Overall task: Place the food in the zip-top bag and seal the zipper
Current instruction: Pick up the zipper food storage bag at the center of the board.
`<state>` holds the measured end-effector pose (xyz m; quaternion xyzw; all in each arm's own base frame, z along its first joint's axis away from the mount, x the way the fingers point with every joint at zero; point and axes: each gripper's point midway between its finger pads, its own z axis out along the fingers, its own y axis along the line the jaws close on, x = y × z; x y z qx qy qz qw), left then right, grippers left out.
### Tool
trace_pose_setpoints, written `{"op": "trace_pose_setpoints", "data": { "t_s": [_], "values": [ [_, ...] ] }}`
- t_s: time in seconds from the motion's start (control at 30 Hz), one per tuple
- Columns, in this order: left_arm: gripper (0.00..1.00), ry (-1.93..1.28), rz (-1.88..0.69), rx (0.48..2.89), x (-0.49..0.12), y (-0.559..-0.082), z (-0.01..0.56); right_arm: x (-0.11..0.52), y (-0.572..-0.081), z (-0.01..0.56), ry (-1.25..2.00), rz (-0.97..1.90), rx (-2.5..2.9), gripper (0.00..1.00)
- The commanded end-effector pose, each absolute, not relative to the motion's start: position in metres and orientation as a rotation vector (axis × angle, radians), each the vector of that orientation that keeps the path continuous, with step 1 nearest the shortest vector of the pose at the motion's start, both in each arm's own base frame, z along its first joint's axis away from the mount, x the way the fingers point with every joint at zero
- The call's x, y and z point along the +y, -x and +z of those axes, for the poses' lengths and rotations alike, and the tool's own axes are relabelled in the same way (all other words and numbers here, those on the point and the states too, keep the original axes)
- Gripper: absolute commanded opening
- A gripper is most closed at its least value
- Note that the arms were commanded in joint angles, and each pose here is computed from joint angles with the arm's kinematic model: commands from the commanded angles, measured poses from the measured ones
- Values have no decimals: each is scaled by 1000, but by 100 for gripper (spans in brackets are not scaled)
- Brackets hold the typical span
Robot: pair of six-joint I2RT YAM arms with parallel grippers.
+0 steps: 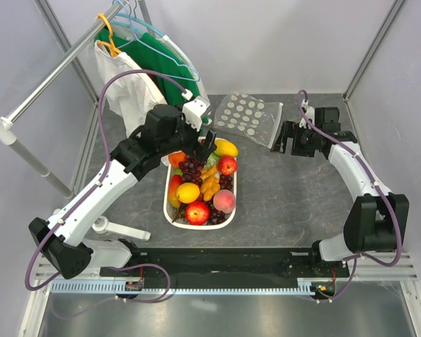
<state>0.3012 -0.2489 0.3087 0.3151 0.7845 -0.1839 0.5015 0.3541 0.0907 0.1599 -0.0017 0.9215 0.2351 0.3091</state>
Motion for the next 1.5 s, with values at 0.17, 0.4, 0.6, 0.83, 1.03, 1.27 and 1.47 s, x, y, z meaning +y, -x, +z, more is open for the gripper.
{"op": "trace_pose_setpoints", "data": {
  "t_s": [0.17, 0.4, 0.6, 0.83, 1.03, 1.27, 1.47],
  "values": [
    [100, -825, -573, 1710, -269, -291, 353, 106, -420, 165, -161, 766, 2279, 98],
    [100, -866, -605, 1679, -276, -288, 349, 99, -459, 128, -345, 890, 2236, 93],
    [100, -905, -658, 1661, -285, -285, 347, 92, -488, 102, -451, 943, 2194, 86],
    [100, -912, -690, 1682, -297, -291, 341, 86, -518, 76, -502, 917, 2175, 77],
    [100, -923, -688, 1695, -299, -293, 334, 83, -543, 69, -534, 940, 2122, 66],
    [100, -943, -700, 1722, -303, -294, 320, 79, -563, 63, -548, 951, 2083, 55],
    [100, -949, -705, 1745, -305, -296, 311, 79, -571, 70, -512, 961, 2057, 28]
  ]
}}
